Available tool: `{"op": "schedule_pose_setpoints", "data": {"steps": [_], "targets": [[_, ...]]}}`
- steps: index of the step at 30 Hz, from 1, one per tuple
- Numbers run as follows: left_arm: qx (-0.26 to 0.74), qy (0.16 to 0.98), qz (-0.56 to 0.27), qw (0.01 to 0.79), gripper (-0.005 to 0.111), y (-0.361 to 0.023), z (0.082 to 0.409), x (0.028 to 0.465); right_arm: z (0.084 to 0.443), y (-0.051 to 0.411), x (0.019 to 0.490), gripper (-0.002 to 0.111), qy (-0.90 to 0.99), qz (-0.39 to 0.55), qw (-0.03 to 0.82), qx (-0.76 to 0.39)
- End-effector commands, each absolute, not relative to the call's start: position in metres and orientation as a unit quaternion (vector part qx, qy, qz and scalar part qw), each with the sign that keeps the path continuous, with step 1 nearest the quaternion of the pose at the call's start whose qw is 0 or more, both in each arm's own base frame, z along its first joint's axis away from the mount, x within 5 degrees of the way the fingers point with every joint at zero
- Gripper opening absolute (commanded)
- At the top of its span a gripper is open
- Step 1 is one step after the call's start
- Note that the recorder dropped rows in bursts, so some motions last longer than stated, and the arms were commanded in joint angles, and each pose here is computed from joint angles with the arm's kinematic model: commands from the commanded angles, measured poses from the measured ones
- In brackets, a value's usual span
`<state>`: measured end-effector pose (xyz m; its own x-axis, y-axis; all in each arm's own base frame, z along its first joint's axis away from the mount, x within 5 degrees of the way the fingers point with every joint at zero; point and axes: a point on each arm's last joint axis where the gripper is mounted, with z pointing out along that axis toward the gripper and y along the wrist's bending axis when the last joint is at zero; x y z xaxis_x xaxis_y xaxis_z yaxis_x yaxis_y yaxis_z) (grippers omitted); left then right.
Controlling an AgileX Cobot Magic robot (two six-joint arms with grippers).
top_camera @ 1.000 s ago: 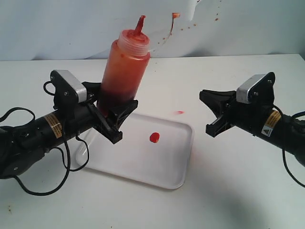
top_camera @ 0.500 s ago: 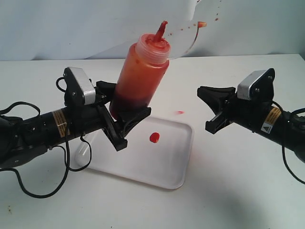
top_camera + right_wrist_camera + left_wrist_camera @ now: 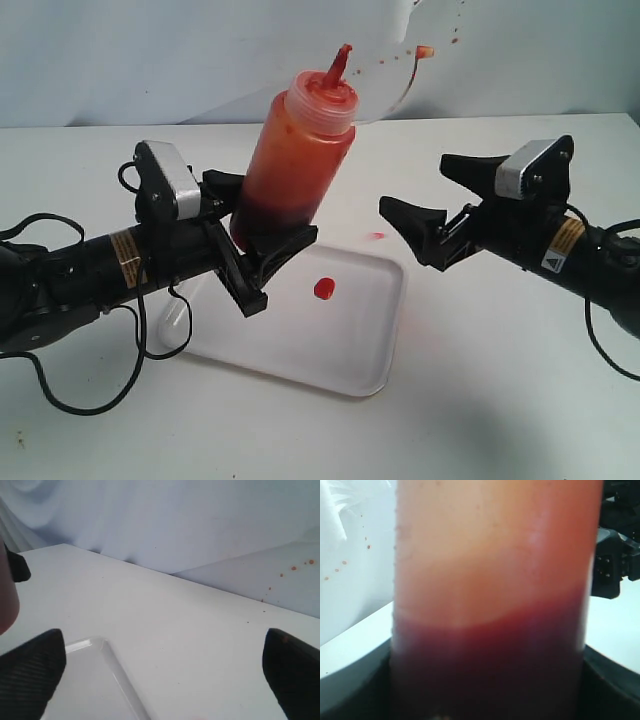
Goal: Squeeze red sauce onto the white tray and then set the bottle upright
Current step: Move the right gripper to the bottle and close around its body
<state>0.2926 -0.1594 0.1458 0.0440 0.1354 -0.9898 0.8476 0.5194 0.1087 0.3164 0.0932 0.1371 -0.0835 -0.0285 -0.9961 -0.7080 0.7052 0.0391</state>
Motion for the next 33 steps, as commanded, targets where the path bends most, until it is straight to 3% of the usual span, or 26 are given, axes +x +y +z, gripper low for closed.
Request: {"op": "schedule_pose_setpoints", "data": {"steps": [1, 10, 20, 33], "targets": [[0.377, 0.604, -0.308, 0.631, 0.000, -0.160, 0.156, 0.295, 0.142, 0.106, 0.313, 0.105, 0.669, 0.288, 0.625, -0.279], [0.377, 0.604, -0.308, 0.631, 0.000, -0.160, 0.156, 0.295, 0.156, 0.127, 0.298, 0.105, 0.631, 0.319, 0.611, -0.355], [0.377, 0.604, -0.308, 0.631, 0.000, -0.160, 0.156, 0.295, 0.186, 0.128, 0.288, 0.105, 0.616, 0.360, 0.608, -0.349], [0.388, 0.600, -0.311, 0.626, 0.000, -0.161, 0.156, 0.293, 0.192, 0.156, 0.278, 0.105, 0.598, 0.378, 0.612, -0.354]]}}
